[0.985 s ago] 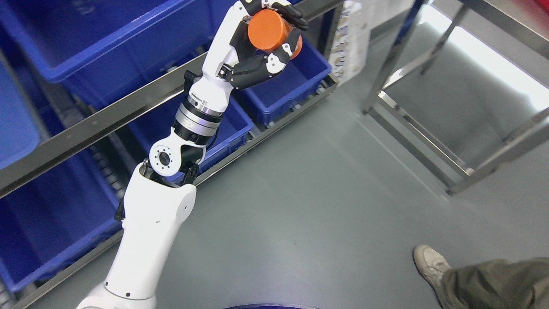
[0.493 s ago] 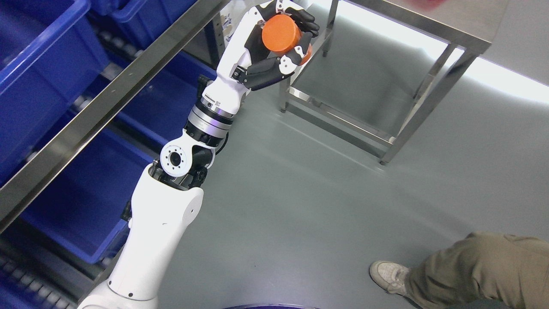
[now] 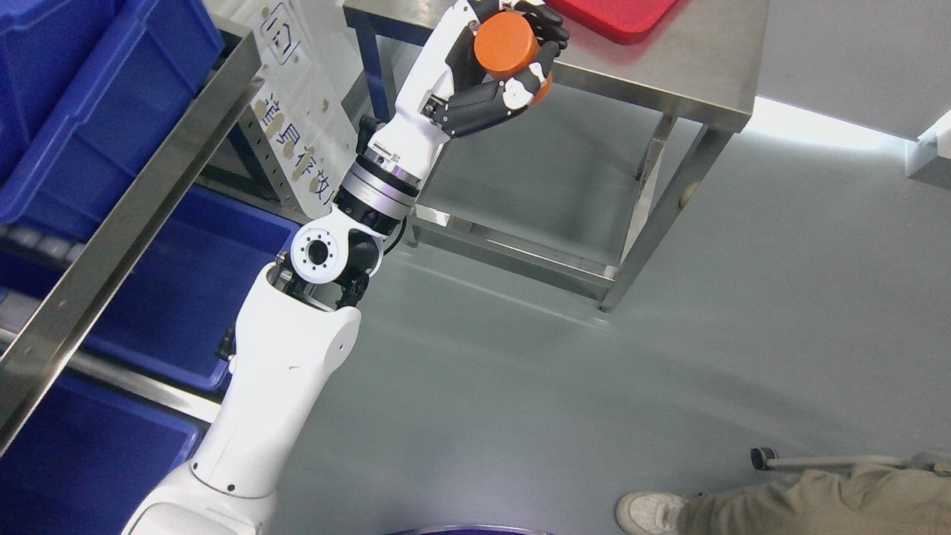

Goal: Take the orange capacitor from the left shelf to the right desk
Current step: 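Hold the capacitor in the left hand while turning toward the steel table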

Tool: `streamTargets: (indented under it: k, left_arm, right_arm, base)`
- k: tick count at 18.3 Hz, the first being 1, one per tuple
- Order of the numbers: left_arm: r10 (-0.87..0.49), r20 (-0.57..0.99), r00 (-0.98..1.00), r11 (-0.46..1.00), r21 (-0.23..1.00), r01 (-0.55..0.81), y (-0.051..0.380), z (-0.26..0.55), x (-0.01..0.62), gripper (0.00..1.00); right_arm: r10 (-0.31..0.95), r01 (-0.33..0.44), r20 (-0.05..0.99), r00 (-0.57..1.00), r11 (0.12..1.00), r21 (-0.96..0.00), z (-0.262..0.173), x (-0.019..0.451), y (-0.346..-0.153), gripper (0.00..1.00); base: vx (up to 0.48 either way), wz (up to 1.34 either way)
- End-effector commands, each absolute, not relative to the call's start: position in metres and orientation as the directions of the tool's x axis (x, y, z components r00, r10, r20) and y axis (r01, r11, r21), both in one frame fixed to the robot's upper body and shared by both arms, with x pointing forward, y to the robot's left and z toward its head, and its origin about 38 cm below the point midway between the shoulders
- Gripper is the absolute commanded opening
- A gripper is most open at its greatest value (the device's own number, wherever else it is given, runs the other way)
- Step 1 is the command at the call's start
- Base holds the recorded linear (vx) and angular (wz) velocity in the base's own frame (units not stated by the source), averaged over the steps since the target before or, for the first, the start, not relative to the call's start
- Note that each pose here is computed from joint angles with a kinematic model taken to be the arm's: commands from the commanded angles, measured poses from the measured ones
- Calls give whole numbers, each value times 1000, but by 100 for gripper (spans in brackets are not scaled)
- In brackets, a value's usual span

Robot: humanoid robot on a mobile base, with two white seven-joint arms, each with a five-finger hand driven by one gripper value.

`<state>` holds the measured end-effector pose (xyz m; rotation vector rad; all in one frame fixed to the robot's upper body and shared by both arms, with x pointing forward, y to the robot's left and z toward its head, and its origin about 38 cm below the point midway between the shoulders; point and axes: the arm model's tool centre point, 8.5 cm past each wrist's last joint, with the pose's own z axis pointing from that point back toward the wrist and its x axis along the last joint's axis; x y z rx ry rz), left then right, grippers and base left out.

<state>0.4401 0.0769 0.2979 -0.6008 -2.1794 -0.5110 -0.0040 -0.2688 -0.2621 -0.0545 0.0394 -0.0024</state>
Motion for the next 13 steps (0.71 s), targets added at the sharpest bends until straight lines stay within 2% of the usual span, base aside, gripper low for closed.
streamTargets:
  k: [1,8,13]
  left_arm:
    - [139,854,-501,827,178,533,79,295,481,4]
    - [-24,910,-413,826,251,505,68,277,522,7]
    - [-152,926,-344,777,327,538,50,243,536,7]
  right_arm:
    - [-7,6,-4,1000,997,-73,-262,9,-280,100]
    - [-7,6,-4,1000,997,-73,-262,9,-280,100]
    - [-7,6,-4,1000,997,-73,-262,9,-280,100]
  base:
    - [376,-244]
    - [353,-150]
    - [306,-84]
